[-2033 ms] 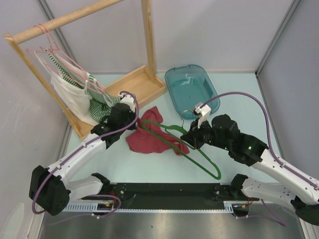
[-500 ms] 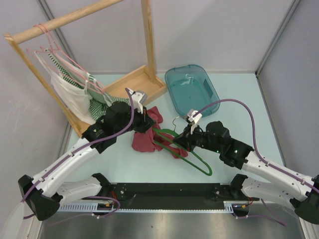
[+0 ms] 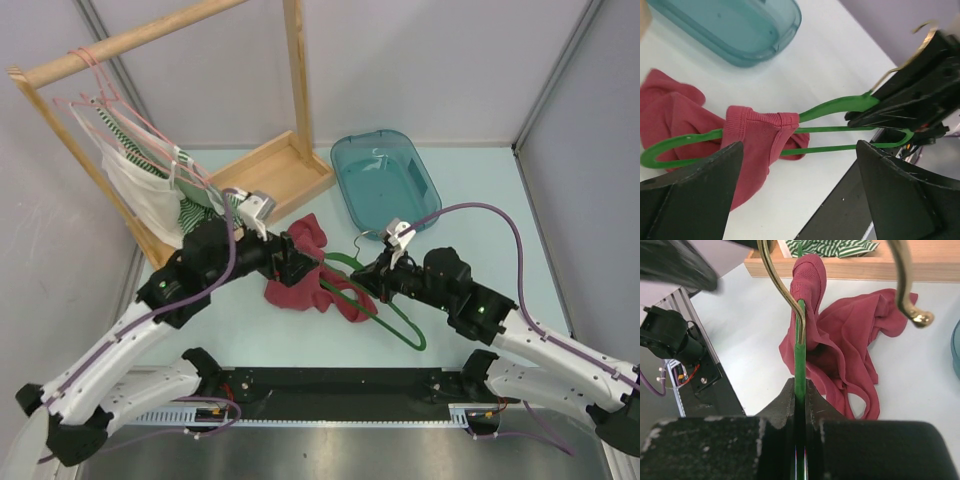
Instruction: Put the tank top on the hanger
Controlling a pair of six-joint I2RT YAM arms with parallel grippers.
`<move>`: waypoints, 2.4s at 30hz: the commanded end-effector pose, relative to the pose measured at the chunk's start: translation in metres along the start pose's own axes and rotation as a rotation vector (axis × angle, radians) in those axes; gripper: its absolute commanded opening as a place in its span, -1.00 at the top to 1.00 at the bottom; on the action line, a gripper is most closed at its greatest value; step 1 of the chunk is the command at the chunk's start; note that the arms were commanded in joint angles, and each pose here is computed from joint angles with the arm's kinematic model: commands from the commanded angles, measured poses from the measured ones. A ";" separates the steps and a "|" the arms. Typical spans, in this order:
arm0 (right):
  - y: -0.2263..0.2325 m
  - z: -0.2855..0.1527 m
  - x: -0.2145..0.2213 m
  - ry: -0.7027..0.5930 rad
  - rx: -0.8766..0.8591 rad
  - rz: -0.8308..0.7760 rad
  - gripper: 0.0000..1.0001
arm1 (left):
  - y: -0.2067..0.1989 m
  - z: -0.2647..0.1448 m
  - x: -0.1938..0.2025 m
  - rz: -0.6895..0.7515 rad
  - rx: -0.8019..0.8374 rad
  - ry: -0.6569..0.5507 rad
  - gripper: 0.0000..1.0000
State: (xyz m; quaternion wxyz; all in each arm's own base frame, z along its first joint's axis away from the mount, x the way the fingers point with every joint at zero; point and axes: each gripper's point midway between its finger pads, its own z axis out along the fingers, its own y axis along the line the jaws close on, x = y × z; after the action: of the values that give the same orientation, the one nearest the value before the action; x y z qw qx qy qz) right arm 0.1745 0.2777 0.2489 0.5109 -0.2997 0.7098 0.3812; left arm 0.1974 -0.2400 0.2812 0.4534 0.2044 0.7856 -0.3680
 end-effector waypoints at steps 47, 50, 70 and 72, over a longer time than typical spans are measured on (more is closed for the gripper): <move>0.066 -0.034 -0.044 0.179 -0.555 -0.116 1.00 | -0.080 -0.042 0.082 0.420 0.769 0.206 1.00; 0.062 -0.033 -0.045 0.173 -0.536 -0.126 1.00 | -0.077 -0.040 0.086 0.422 0.761 0.217 1.00; -0.095 -0.034 -0.025 0.058 0.329 0.300 -0.59 | 0.058 -0.009 0.034 0.378 -0.078 0.016 1.00; -0.083 -0.024 0.018 0.151 0.340 0.333 -0.51 | 0.063 -0.009 0.032 0.367 -0.096 0.014 1.00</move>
State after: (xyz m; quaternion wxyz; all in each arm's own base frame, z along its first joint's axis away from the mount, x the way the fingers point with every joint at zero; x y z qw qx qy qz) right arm 0.2436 0.1975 0.2660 0.4785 -0.1533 0.8067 0.3111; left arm 0.1991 -0.1994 0.2177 0.4795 0.3635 0.7565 -0.2561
